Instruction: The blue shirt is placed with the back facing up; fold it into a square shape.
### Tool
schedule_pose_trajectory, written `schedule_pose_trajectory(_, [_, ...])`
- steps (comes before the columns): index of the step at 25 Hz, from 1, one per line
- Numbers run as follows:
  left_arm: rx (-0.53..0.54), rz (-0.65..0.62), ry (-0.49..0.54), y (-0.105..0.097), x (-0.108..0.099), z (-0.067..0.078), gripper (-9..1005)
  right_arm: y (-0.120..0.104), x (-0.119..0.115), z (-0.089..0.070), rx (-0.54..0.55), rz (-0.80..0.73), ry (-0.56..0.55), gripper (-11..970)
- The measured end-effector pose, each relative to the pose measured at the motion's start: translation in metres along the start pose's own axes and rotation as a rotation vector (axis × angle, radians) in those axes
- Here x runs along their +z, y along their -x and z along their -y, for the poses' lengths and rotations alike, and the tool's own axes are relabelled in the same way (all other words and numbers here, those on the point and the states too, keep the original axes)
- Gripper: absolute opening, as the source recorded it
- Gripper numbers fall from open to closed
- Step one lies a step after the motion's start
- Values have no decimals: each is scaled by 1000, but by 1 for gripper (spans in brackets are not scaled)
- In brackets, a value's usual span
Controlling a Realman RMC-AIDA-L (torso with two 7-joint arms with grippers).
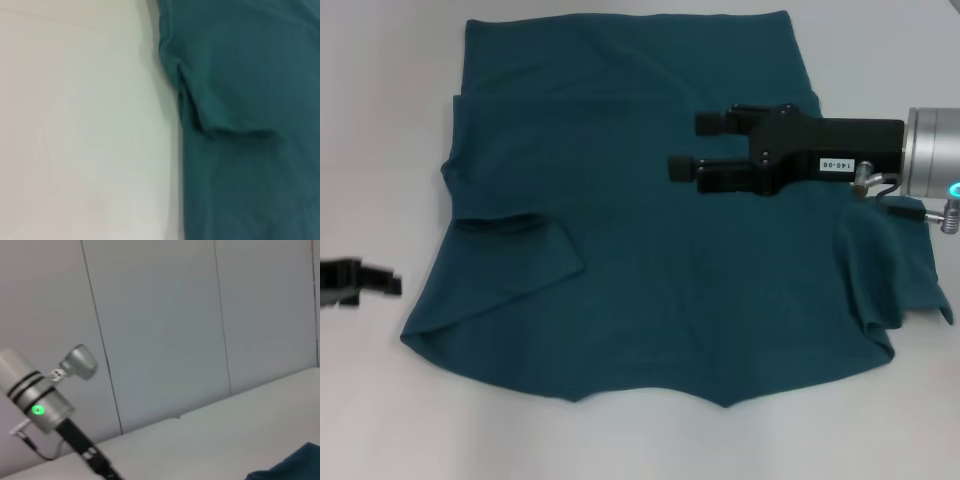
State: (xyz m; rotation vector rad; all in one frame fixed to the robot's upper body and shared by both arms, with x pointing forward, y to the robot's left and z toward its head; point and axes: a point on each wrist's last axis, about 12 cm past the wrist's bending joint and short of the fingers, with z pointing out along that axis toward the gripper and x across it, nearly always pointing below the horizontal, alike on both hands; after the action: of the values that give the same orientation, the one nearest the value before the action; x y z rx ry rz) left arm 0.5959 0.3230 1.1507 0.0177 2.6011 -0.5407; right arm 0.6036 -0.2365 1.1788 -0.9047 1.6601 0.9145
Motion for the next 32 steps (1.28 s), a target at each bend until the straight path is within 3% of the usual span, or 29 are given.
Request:
schedule_pose_trajectory(4, [-10,-24,9,-15,-15,-7,602,7,-1,1,-5,-40,-9,881])
schedule_pose_trajectory(8, [-39,-26,21,-21,-18,-13,601,12,3,1,4,-96,-14,881])
schedule_pose_trajectory(20, [-102,-66,9,-20,9,-15,607,20,21,-1,5,-164,-1,881])
schedule_pose_trajectory(32, [-68,-100,0,-15,28,-10,611,22,26,-3,12,-165,3,881])
